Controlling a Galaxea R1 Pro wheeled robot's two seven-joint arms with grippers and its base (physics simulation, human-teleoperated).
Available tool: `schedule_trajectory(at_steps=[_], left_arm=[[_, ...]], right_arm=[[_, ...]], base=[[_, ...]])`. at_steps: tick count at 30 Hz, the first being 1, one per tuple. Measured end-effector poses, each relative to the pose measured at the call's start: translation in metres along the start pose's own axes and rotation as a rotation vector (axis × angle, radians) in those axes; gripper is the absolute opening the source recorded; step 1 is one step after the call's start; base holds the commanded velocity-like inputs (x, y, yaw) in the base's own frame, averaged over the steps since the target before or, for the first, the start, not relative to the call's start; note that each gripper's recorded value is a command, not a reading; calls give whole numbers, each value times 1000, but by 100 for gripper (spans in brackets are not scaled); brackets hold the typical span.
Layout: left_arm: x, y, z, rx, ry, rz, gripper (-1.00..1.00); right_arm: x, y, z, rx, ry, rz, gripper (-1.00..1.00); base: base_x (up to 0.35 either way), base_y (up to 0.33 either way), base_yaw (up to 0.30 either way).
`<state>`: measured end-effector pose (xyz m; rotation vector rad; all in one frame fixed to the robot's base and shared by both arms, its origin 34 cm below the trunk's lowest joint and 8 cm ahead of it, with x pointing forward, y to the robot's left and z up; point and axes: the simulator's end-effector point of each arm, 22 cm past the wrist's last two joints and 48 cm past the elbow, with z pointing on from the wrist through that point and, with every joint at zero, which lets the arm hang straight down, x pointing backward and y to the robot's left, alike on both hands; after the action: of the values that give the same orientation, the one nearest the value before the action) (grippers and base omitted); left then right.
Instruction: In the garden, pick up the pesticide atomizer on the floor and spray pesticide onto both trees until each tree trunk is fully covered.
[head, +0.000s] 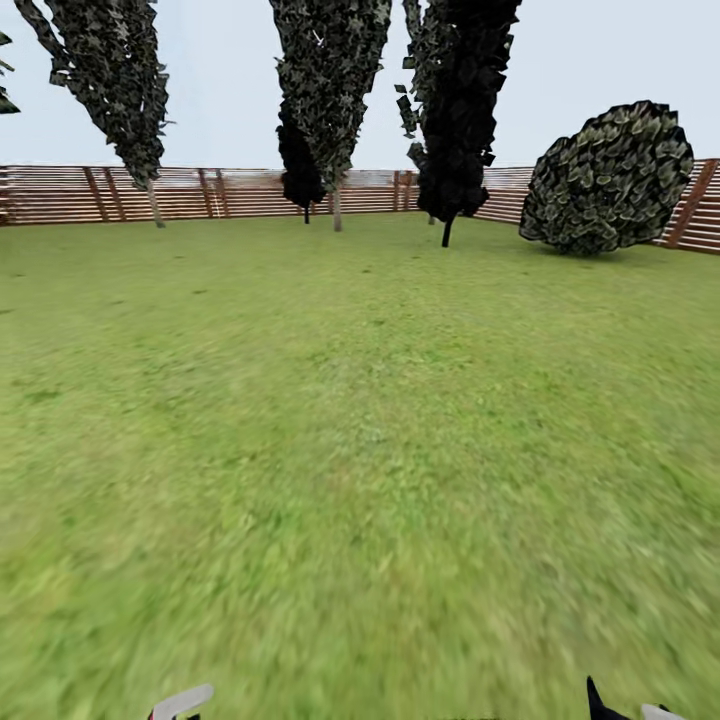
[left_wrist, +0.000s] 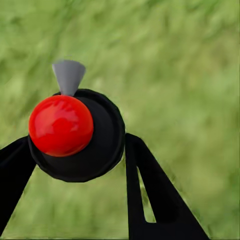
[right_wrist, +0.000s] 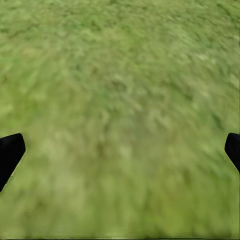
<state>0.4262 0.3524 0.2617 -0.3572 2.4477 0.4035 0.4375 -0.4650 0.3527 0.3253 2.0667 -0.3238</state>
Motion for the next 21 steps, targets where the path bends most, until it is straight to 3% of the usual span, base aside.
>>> schedule_trajectory(at_steps=[21], left_arm=[[0, 0, 0, 0, 0, -1, -100]], right_arm=[[0, 0, 0, 1, 0, -1, 100]], base=[[-107, 288, 279]])
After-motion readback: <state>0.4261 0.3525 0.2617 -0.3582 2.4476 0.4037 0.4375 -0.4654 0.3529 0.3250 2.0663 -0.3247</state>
